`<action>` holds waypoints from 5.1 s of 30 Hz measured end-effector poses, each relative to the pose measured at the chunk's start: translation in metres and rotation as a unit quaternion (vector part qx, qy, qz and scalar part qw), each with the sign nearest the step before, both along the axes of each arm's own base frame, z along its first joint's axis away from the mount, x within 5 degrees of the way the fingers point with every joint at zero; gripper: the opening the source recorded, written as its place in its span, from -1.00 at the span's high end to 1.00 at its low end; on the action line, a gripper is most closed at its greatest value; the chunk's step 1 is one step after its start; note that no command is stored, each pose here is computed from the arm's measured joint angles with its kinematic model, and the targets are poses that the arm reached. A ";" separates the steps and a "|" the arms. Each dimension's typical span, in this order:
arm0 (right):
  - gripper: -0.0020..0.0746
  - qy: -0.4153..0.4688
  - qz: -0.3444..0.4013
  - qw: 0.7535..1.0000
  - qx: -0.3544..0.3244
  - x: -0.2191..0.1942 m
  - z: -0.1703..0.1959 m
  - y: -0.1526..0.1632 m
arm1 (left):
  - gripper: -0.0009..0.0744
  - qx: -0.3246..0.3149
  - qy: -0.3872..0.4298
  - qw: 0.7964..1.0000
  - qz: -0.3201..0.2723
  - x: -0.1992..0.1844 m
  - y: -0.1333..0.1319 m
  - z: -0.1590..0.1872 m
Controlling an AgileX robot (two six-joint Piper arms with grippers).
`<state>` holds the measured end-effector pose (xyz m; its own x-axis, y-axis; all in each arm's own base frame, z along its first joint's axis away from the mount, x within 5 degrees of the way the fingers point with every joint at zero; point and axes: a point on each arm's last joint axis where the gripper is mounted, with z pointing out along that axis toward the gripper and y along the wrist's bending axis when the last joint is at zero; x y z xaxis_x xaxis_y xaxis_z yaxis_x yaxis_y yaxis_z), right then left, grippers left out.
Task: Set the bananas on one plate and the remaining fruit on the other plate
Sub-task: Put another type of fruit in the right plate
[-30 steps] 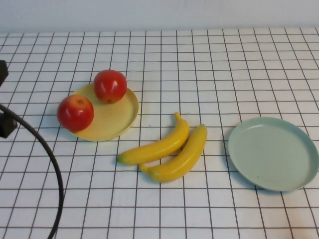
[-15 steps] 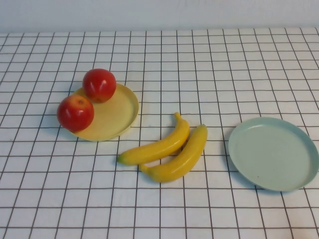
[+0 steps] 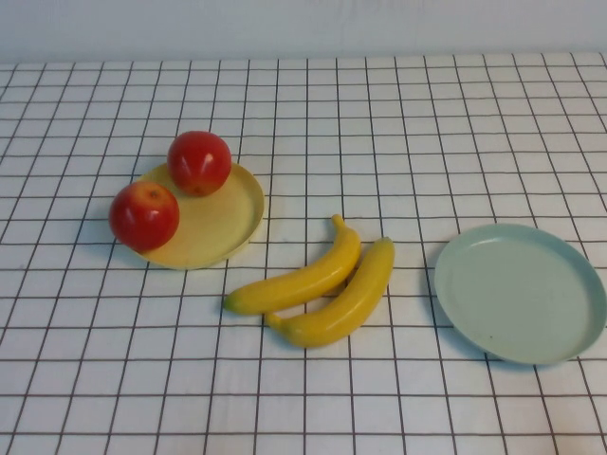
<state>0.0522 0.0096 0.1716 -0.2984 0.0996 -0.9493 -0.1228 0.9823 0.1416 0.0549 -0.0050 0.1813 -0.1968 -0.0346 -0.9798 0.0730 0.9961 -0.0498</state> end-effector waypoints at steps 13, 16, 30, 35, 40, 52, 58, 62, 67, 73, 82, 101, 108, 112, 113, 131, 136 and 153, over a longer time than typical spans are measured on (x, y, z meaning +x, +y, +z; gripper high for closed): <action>0.99 0.000 0.000 1.000 0.000 0.000 0.000 0.000 | 0.98 0.004 0.054 0.999 -0.003 -0.003 0.000 -0.010; 0.99 0.000 0.000 1.000 0.000 0.000 0.000 0.000 | 0.99 0.004 0.054 0.999 -0.003 -0.003 0.000 -0.010; 0.99 0.000 0.000 1.000 0.000 0.000 0.000 0.000 | 0.98 0.004 0.054 0.999 -0.003 -0.003 0.000 -0.010; 0.99 0.000 0.000 1.000 0.000 0.000 0.000 0.000 | 0.98 0.004 0.054 0.999 -0.003 -0.003 0.000 -0.010; 0.99 0.002 -0.001 1.000 0.010 0.000 0.000 0.000 | 0.99 0.004 0.054 0.999 -0.003 -0.003 0.000 -0.010; 0.99 -0.092 0.012 0.995 0.043 -0.028 0.116 -0.001 | 0.99 0.004 0.053 0.999 -0.003 -0.003 0.000 -0.010; 0.99 -0.167 0.008 0.984 0.056 -0.030 0.142 -0.002 | 0.99 0.004 0.053 0.999 -0.003 -0.003 0.000 -0.010; 0.99 -0.169 0.008 0.984 0.057 -0.030 0.143 -0.002 | 0.99 0.004 0.053 0.999 -0.003 -0.003 0.000 -0.010; 0.99 -0.137 0.015 0.988 0.070 -0.029 0.135 0.000 | 0.99 0.004 0.053 0.999 -0.003 -0.003 0.000 -0.010; 0.86 -0.112 0.031 0.985 0.126 -0.023 0.129 0.005 | 0.99 0.004 0.053 0.999 -0.003 -0.003 0.000 -0.010; -0.75 0.025 0.052 0.995 0.082 0.027 0.156 0.017 | 0.99 0.004 0.053 0.999 -0.003 -0.003 0.000 -0.010; -0.85 0.429 0.250 0.867 0.050 0.217 0.176 0.108 | 0.99 0.004 0.053 0.999 -0.003 -0.003 0.000 -0.010; -0.85 0.457 0.189 0.867 -0.054 0.255 0.166 0.161 | 0.99 0.004 0.053 0.999 -0.003 -0.003 0.000 -0.010; -0.85 0.467 0.172 0.866 -0.053 0.275 0.153 0.184 | 0.99 0.004 0.053 0.999 -0.003 -0.003 0.000 -0.010; -0.85 0.471 0.169 0.864 -0.051 0.280 0.149 0.187 | 0.99 0.004 0.053 0.999 -0.003 -0.003 0.000 -0.010; -0.85 0.549 0.092 0.828 -0.069 0.310 0.064 0.232 | 0.99 0.013 0.052 0.999 -0.002 -0.003 0.000 -0.010; -0.85 0.565 0.086 0.817 -0.074 0.312 0.047 0.237 | 0.99 0.013 0.052 0.999 -0.002 -0.003 0.000 -0.010; -0.30 0.587 0.071 0.803 -0.068 0.316 0.023 0.241 | 0.99 0.013 0.052 0.999 -0.002 -0.003 0.000 -0.010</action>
<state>0.3678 0.2501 0.1942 -0.9953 -0.0966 -0.0041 -0.0963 0.9863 0.1342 0.0523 -0.0047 0.1717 -0.2985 -0.0093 -0.9544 0.0719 0.9969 -0.0322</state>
